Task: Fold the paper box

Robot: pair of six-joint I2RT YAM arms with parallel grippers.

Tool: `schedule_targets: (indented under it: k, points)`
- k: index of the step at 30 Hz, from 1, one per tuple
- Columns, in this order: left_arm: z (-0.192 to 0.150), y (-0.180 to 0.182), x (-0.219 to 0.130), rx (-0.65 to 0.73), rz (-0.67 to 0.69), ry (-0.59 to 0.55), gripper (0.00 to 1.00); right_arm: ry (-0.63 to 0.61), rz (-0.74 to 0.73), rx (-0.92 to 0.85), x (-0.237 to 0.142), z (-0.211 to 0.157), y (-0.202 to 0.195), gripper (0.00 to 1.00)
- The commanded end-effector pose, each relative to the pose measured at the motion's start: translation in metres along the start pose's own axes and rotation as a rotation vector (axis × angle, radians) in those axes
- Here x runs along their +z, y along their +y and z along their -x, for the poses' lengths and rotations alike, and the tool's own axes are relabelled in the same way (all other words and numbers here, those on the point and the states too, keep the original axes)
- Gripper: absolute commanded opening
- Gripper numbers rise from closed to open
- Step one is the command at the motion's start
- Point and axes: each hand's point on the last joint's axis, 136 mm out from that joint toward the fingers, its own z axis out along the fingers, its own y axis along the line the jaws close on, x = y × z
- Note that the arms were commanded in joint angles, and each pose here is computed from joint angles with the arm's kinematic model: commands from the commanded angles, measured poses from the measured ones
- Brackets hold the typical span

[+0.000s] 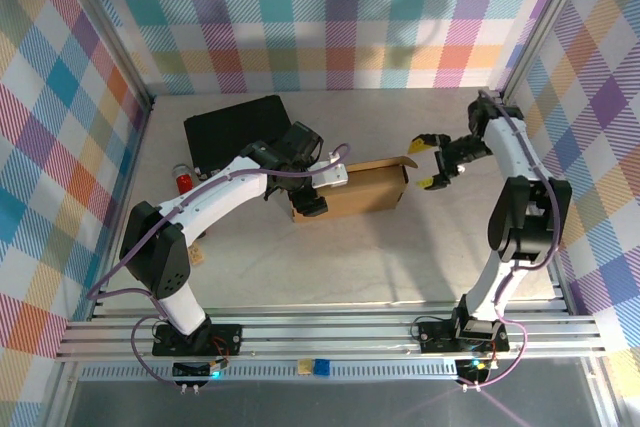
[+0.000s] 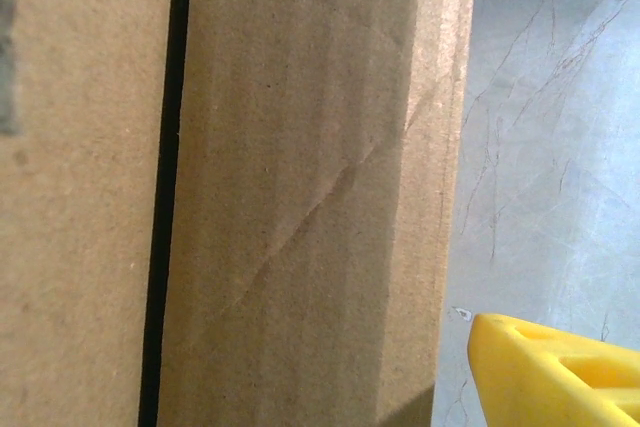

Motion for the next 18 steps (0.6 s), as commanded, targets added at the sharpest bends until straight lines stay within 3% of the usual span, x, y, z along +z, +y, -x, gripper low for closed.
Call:
schedule_targets:
  k: [1,4,7,9,11,14,18]
  points:
    - [0.001,-0.015,-0.007,0.005,-0.043,-0.011,0.78,-0.169,0.095,-0.255,-0.046,-0.004,0.020,0.76]
    - [0.002,-0.015,-0.008,0.003,-0.044,-0.014,0.78,-0.359,0.135,-0.537,-0.079,-0.006,0.037,0.67]
    - [0.002,-0.015,-0.009,0.000,-0.045,-0.014,0.78,-0.607,0.157,-0.936,-0.106,-0.018,0.050,0.54]
    - [0.001,-0.015,-0.009,-0.002,-0.048,-0.013,0.78,-0.657,0.102,-1.098,-0.101,-0.022,0.047,0.43]
    - [-0.001,-0.015,-0.008,-0.004,-0.051,-0.010,0.78,-0.666,0.062,-1.261,-0.085,-0.029,0.046,0.38]
    - [-0.001,-0.015,-0.007,-0.005,-0.053,-0.008,0.78,-0.733,0.040,-1.602,-0.063,-0.050,0.042,0.37]
    - [-0.002,-0.015,-0.005,-0.016,-0.057,-0.008,0.78,-0.752,-0.082,-1.774,-0.054,-0.039,0.025,0.41]
